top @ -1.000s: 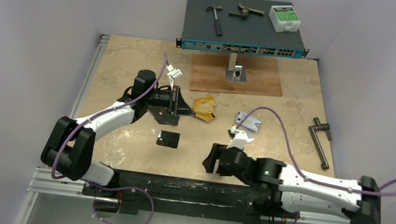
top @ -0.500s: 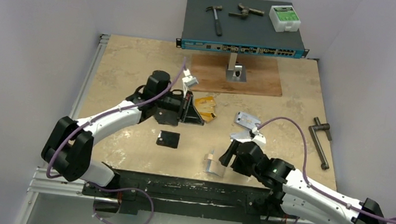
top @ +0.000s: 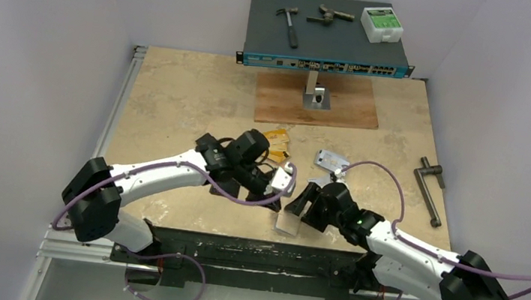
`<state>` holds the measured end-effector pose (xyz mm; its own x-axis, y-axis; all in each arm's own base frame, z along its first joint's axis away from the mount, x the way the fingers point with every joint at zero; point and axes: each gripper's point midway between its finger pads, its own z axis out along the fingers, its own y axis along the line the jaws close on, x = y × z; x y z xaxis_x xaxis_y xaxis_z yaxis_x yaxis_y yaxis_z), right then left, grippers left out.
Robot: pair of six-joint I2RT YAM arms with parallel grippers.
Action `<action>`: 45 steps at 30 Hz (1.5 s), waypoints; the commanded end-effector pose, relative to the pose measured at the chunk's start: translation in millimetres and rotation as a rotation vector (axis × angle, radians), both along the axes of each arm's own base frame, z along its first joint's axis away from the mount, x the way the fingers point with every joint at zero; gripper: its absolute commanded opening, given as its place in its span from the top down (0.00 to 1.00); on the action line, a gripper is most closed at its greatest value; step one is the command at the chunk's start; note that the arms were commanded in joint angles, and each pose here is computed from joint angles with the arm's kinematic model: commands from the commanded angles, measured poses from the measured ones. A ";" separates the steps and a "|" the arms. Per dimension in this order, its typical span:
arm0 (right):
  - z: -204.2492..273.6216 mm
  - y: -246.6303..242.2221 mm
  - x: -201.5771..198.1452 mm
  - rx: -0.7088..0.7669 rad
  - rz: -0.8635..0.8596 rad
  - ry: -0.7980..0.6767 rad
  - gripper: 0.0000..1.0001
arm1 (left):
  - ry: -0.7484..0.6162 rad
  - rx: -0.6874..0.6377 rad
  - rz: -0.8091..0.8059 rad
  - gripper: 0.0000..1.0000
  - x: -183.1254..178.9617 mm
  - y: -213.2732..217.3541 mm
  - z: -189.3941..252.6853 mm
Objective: Put the credit cards into the card holder
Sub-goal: Turn over the card holder at the center of the board.
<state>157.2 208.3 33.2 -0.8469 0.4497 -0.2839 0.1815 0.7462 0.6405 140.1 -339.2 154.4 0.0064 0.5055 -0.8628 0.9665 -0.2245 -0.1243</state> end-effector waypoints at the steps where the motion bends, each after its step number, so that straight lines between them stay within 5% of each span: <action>1: -3.9 3.3 0.1 -0.002 0.017 0.023 0.30 | -0.193 0.046 -0.139 0.93 -11.3 -4.5 -32.6; 14: 2.2 5.3 0.0 0.100 -0.037 0.006 0.39 | -0.394 0.233 -0.186 0.95 3.7 -14.5 -107.1; 29: 22.5 13.5 3.7 0.299 -0.032 -0.077 0.46 | -0.525 0.352 -0.241 0.97 4.9 -10.5 -144.2; 40: 32.4 23.5 14.9 0.286 0.013 -0.108 0.93 | -0.509 0.342 -0.161 0.97 8.4 -9.9 -120.8; 45: 63.7 11.5 30.9 0.102 0.033 -0.177 1.00 | -0.262 0.260 0.004 0.84 24.4 -1.1 -46.5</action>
<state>168.0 221.7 52.5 -0.8309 0.5031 -0.2375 0.1419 0.6044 0.7839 147.8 -341.4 34.1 0.4146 0.7364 -0.5347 0.9075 -0.3783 0.1826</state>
